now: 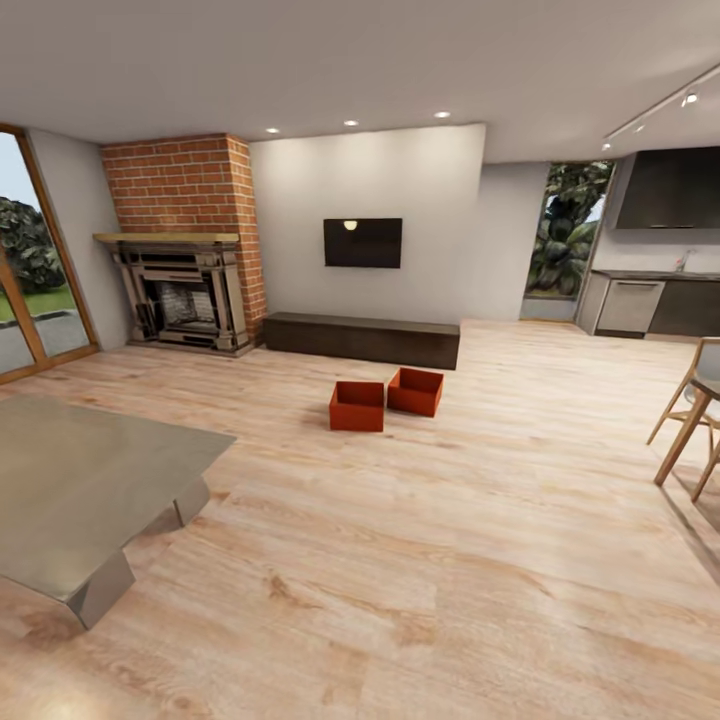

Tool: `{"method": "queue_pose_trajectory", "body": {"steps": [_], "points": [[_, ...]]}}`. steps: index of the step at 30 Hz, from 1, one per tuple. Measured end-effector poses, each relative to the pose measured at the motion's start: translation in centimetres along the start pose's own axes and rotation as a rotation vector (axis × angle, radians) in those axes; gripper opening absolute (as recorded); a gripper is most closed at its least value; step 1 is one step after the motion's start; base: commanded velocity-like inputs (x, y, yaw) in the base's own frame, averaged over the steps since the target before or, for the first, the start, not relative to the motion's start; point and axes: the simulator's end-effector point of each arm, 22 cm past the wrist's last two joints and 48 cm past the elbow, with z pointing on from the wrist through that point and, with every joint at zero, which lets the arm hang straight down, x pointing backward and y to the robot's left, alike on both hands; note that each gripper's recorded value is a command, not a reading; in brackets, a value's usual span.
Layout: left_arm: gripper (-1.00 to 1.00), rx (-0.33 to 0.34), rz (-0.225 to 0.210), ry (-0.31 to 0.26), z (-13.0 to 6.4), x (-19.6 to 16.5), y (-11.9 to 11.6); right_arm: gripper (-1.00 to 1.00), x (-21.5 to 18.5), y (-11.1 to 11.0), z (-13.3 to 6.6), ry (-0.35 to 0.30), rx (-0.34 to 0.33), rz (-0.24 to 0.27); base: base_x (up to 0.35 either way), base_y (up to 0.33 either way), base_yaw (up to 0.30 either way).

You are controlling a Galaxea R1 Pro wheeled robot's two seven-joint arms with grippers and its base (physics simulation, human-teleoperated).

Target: Move the two storage containers from the living room to the garage. In the garage, place one container on the floor and stack the other container on top of it (either order is fine).

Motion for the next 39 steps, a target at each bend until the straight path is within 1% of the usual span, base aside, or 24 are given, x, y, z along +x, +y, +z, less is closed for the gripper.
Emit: {"method": "queue_pose_trajectory", "body": {"steps": [2, 6, 11, 17, 20, 39], "points": [[1.00, -0.001, 0.001, -0.001, 0.00, -0.06, 0.11, 1.00, -0.02, 0.08, 0.00, 0.000, -0.001, 0.002, 0.322, 0.000, 0.000], [1.00, -0.004, 0.005, -0.002, 0.01, -0.23, 0.42, 1.00, -0.03, 0.10, 0.00, 0.001, 0.001, 0.025, 0.323, 0.000, 0.000], [1.00, 0.001, 0.015, -0.008, 0.01, -0.56, 0.16, 1.00, 0.03, -0.10, 0.00, 0.001, 0.004, 0.025, 0.324, 0.000, 0.000], [1.00, 0.000, 0.005, -0.021, 0.01, -0.85, 0.16, 1.00, -0.04, 0.11, 0.00, 0.000, 0.000, 0.018, 0.324, 0.000, 0.000], [1.00, 0.001, 0.014, -0.014, 0.01, -0.68, 0.10, 1.00, -0.01, 0.12, 0.00, 0.001, -0.001, 0.017, 0.324, 0.000, 0.000], [1.00, 0.005, 0.024, -0.008, 0.01, -0.48, -0.14, 1.00, -0.03, 0.25, 0.00, 0.000, -0.008, 0.012, 0.324, 0.000, 0.000]]}}
